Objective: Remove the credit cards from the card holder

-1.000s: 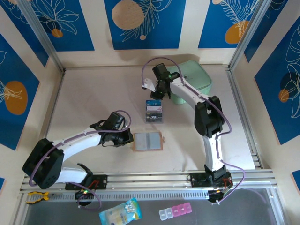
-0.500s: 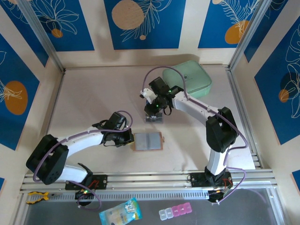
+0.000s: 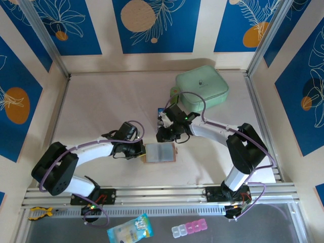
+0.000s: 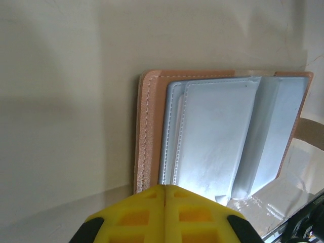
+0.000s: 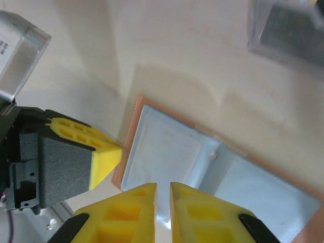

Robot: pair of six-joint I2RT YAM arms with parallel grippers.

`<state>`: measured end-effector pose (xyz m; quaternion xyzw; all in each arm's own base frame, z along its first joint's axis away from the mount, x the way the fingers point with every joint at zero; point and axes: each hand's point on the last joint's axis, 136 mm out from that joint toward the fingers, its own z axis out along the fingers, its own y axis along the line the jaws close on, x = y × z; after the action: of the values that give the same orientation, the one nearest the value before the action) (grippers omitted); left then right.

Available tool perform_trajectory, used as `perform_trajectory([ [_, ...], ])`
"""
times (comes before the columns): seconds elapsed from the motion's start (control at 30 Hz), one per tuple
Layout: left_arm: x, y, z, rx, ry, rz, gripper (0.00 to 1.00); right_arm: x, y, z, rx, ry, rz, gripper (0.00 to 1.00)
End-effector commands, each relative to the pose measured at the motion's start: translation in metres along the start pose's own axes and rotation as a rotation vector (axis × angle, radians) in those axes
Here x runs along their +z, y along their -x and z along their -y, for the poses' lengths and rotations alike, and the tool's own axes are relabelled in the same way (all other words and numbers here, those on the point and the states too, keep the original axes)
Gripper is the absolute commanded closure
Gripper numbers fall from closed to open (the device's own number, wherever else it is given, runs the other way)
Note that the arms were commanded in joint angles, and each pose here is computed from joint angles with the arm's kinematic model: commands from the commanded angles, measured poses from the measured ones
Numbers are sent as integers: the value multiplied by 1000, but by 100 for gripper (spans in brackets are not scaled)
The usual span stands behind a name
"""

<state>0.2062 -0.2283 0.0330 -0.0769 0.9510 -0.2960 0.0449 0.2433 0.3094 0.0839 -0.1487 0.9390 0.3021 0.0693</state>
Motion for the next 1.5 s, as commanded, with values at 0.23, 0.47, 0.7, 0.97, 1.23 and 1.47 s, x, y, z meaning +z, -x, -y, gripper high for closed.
perform_trajectory([
  [0.23, 9, -8, -16, 3, 33, -39, 96, 11, -27, -16, 219, 134, -82, 82],
  [0.47, 10, -10, -25, 3, 69, -45, 97, 28, -38, -24, 264, 183, -152, 72],
  [0.7, 8, -10, -29, 8, 89, -37, 97, 39, -42, -30, 258, 177, -182, 67],
  [0.97, 8, -9, -32, 18, 104, -32, 97, 49, -44, -31, 257, 165, -212, 70],
  [1.23, 7, -8, -32, 20, 109, -29, 97, 57, -44, -29, 248, 143, -214, 73],
  [1.47, 7, -8, -33, 18, 112, -30, 97, 63, -47, -13, 268, 67, -215, 74],
])
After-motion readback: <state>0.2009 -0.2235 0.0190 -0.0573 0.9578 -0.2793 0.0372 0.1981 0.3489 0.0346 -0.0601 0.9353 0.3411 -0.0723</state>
